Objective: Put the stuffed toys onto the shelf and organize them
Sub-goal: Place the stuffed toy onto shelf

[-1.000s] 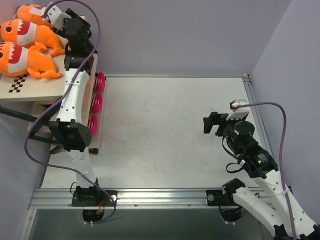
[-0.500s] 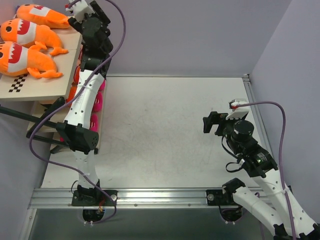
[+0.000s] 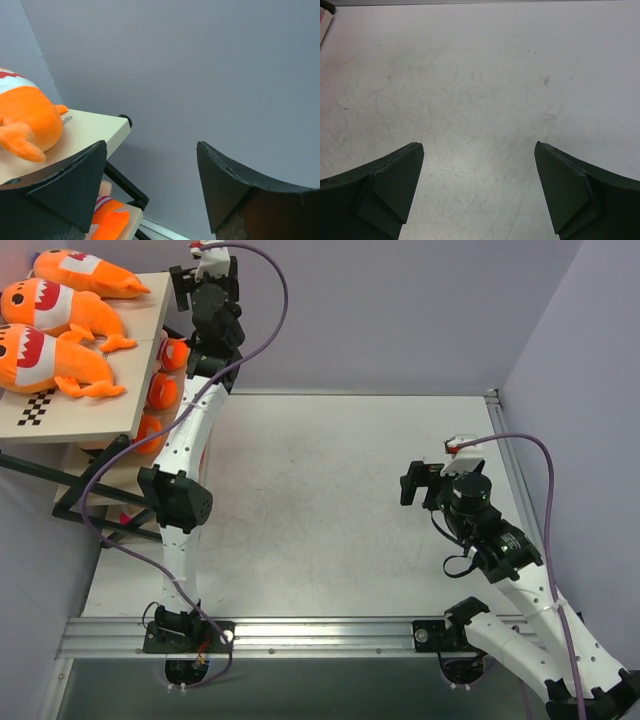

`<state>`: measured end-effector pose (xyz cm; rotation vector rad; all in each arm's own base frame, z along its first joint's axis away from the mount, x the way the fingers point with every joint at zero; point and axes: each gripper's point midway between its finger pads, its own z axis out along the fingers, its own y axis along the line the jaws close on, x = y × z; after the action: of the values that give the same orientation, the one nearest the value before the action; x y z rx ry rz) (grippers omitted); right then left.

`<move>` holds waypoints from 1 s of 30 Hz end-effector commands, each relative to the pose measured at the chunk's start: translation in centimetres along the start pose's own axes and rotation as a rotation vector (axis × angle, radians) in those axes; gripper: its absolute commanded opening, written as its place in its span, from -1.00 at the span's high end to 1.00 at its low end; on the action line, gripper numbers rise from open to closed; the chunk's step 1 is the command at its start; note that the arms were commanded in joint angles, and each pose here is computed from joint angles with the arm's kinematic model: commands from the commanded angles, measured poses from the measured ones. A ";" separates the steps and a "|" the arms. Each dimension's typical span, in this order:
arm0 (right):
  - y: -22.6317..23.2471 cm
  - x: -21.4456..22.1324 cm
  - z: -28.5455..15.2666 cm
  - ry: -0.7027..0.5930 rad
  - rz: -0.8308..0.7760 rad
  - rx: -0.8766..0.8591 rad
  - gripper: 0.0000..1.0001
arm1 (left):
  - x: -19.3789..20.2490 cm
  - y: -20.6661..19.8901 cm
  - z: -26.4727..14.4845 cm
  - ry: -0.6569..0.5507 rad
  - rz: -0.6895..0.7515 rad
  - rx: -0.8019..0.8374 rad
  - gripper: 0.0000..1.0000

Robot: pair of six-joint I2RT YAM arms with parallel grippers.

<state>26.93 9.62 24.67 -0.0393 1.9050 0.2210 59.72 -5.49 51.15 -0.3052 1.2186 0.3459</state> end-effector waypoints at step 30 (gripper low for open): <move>0.0 0.2 0.6 0.000 -0.009 0.013 -0.99 | -1.0 8.0 1.6 -0.052 0.119 -0.251 -0.78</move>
<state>27.12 9.72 23.87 -0.0449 1.9289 0.2110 60.23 1.15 48.17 -0.3640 1.2414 0.6291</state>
